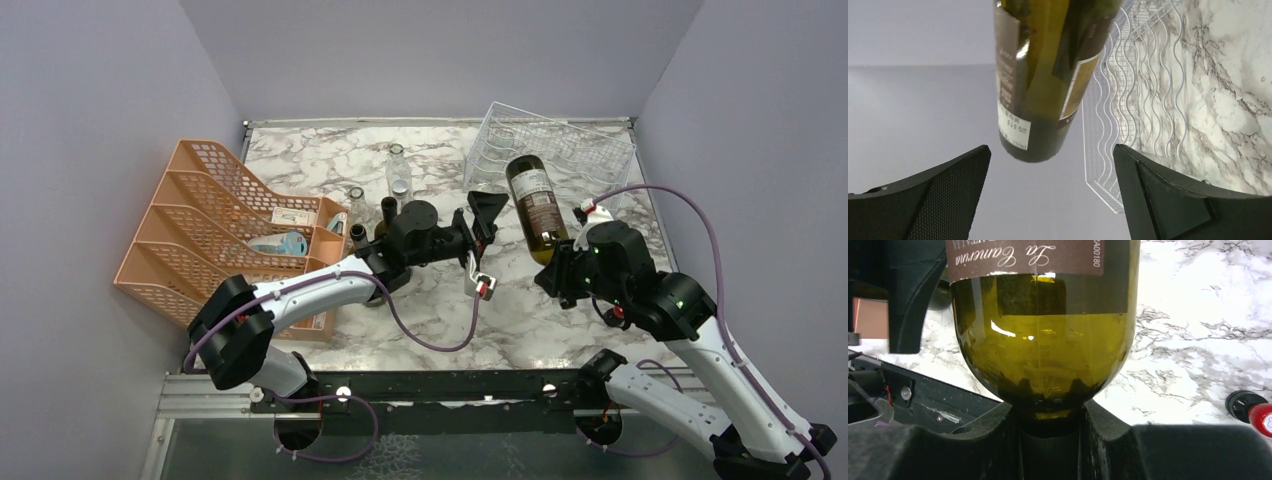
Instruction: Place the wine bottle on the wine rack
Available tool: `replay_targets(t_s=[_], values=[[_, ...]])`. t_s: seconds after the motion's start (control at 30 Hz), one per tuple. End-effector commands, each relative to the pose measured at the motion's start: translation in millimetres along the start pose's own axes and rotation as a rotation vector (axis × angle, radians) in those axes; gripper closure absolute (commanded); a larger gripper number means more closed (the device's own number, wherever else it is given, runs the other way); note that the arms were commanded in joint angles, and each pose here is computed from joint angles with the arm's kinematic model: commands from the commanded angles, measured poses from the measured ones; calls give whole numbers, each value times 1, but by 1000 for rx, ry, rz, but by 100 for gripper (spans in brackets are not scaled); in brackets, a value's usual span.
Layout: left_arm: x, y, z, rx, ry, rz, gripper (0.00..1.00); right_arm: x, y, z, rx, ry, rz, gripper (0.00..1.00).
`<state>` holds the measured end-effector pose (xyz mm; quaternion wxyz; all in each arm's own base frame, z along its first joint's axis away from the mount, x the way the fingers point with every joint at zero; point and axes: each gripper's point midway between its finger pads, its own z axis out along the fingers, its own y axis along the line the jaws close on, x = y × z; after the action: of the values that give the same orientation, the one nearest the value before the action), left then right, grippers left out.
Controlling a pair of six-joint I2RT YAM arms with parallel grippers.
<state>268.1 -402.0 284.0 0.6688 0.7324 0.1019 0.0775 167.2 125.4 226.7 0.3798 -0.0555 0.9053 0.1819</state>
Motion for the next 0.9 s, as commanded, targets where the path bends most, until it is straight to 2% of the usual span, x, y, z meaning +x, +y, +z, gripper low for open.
replay_targets(t_s=[0.0, 0.1, 0.2, 0.3, 0.4, 0.5, 0.67, 0.77, 0.87], values=[[8, 66, -13, -182, 50, -295, 1, -34, 3, -6, 6, -148, 58, 99], [35, 98, -28, -353, 185, -641, 1, -28, 2, 2, 10, -137, 76, 99], [48, 110, -46, -511, 248, -948, 1, -21, 1, 12, 7, -129, 89, 99], [46, 107, -58, -599, 239, -1208, 1, -9, -2, 26, 15, -105, 87, 99], [30, 95, -61, -578, 190, -1381, 1, 4, -5, 44, 20, -79, 91, 99], [19, 82, -66, -556, 176, -1528, 1, 17, -6, 63, 19, -48, 100, 99], [13, 54, -77, -520, 266, -1697, 1, 25, -14, 92, 62, -55, 133, 99], [3, 48, -85, -484, 264, -1742, 1, 27, -18, 106, 88, -71, 153, 99], [-10, 53, -94, -457, 204, -1743, 1, 30, -25, 118, 124, -76, 170, 99]])
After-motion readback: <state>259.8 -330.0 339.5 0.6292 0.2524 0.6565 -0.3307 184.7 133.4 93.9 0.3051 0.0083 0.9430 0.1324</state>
